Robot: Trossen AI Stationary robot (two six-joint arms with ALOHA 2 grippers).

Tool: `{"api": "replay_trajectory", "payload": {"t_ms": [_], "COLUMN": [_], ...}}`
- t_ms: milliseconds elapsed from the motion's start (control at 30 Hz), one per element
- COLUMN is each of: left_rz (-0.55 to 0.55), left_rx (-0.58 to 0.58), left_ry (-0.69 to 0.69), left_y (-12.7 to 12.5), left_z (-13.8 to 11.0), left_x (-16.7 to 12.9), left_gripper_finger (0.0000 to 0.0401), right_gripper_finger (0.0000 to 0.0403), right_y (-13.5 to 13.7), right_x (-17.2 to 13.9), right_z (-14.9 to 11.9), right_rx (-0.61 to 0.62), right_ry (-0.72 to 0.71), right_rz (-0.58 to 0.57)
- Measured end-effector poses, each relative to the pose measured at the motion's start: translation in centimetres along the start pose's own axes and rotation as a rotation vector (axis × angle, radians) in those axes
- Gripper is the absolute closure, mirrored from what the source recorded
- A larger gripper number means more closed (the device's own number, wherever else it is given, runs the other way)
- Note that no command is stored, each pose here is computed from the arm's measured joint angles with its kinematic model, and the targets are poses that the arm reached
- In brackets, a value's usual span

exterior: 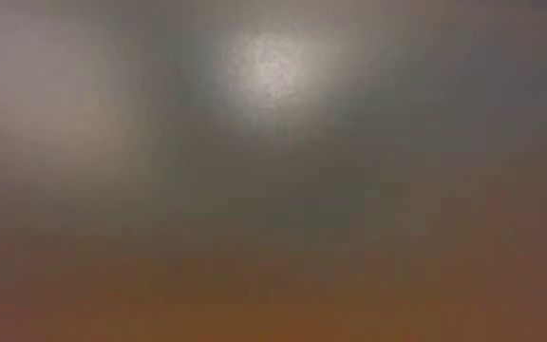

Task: Roll microfiber towels into tight, uniform cylinder then place into a basket
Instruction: Roll the gray towel

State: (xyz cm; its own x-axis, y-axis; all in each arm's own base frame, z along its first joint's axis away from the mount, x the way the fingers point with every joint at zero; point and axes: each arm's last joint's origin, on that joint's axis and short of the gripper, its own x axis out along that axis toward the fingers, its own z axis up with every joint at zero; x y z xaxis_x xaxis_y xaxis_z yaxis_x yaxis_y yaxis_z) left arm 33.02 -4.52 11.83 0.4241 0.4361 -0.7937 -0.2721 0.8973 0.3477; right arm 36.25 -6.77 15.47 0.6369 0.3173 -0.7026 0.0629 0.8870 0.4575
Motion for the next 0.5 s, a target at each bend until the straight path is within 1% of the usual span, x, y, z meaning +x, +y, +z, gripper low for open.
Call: {"api": "replay_trajectory", "payload": {"t_ms": [67, 133, 233, 300, 333, 400, 500], "left_rz": [0.0, -0.007, -0.048, -0.081, -0.094, -0.124, -0.166], "left_rx": [-0.003, -0.005, 0.012, 0.01, 0.004, -0.001, 0.022], "left_ry": [0.004, 0.011, 0.028, 0.044, 0.047, 0.047, 0.038], "left_y": [0.1, 0.3, 0.7, 1.0, 1.2, 1.6, 2.4], "left_z": [0.0, 0.0, 0.1, 0.2, 0.2, 0.4, 0.8], "left_x": [0.1, 0.2, 0.4, 0.6, 0.6, 0.4, -0.1], "left_gripper_finger": [0.0301, 0.0316, 0.0353, 0.0383, 0.0392, 0.0395, 0.0399], "right_gripper_finger": [0.0395, 0.0394, 0.0394, 0.0394, 0.0394, 0.0394, 0.0394], "right_y": [0.0, 0.0, 0.0, 0.0, 0.0, 0.0, 0.0], "right_x": [0.0, 0.0, 0.0, 0.0, 0.0, 0.0, 0.0], "right_z": [-0.1, -0.1, -0.1, -0.2, -0.3, -0.5, -0.8], "right_rx": [0.002, 0.003, 0.004, 0.007, 0.011, 0.019, 0.036], "right_ry": [0.005, 0.008, 0.013, 0.021, 0.029, 0.048, 0.084], "right_rz": [0.0, -0.001, 0.012, 0.018, 0.018, 0.015, 0.006]}}
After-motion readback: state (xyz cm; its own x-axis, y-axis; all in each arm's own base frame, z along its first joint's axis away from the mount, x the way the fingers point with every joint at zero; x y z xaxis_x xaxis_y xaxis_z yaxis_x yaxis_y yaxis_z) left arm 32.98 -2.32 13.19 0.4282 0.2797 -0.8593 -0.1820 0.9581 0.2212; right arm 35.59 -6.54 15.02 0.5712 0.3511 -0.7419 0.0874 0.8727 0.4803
